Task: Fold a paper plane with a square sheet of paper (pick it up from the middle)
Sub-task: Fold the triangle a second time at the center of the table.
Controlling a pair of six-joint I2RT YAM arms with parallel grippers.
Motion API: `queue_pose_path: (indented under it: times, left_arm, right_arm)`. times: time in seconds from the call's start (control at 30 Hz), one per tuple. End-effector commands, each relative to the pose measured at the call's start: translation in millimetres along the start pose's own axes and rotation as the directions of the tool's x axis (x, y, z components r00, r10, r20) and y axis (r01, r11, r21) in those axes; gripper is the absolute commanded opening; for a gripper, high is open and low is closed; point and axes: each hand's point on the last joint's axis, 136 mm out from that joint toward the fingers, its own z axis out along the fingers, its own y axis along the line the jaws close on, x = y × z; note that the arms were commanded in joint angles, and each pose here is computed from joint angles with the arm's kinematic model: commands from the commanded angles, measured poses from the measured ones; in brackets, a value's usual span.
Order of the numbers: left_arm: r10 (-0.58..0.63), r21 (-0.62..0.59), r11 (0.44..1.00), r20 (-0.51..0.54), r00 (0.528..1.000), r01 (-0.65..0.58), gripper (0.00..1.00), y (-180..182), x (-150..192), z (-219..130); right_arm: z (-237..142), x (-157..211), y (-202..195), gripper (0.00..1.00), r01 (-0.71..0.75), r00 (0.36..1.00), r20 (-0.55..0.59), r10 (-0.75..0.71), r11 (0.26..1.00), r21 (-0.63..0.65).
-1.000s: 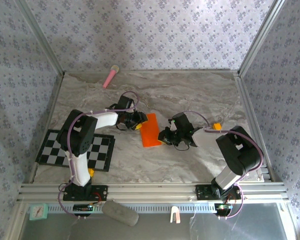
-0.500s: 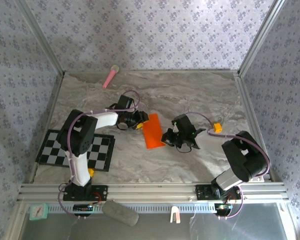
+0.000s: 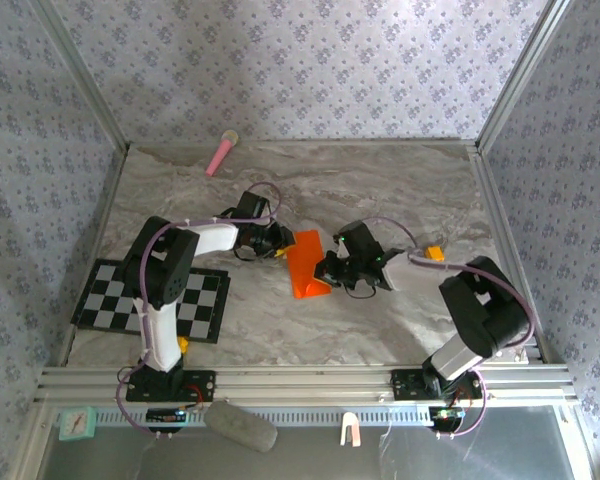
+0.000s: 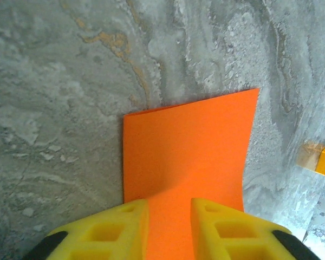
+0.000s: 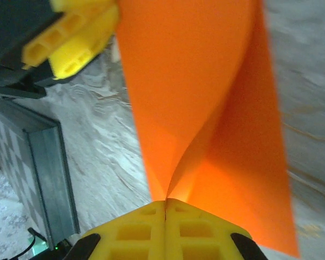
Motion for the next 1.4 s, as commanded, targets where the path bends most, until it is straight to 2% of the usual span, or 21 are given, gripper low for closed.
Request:
queue_pose_path:
  times: [0.0,0.47,1.37]
  left_arm:
    - [-0.01,-0.082,0.997,-0.036,0.999,0.007,0.25,23.0,9.7,11.1]
    - [-0.01,-0.107,0.994,-0.06,0.998,0.003,0.2,29.2,14.7,14.5]
    - [-0.038,-0.131,0.991,-0.076,0.996,0.028,0.19,41.6,26.0,18.8]
  right_arm:
    - [9.7,2.1,11.7,0.0,0.043,0.997,-0.057,-0.045,0.998,-0.038]
    - [31.2,-18.4,14.9,0.0,0.024,1.0,0.013,-0.023,0.999,-0.034]
    - [44.4,-24.8,6.7,0.0,0.066,0.998,-0.001,-0.066,0.998,0.023]
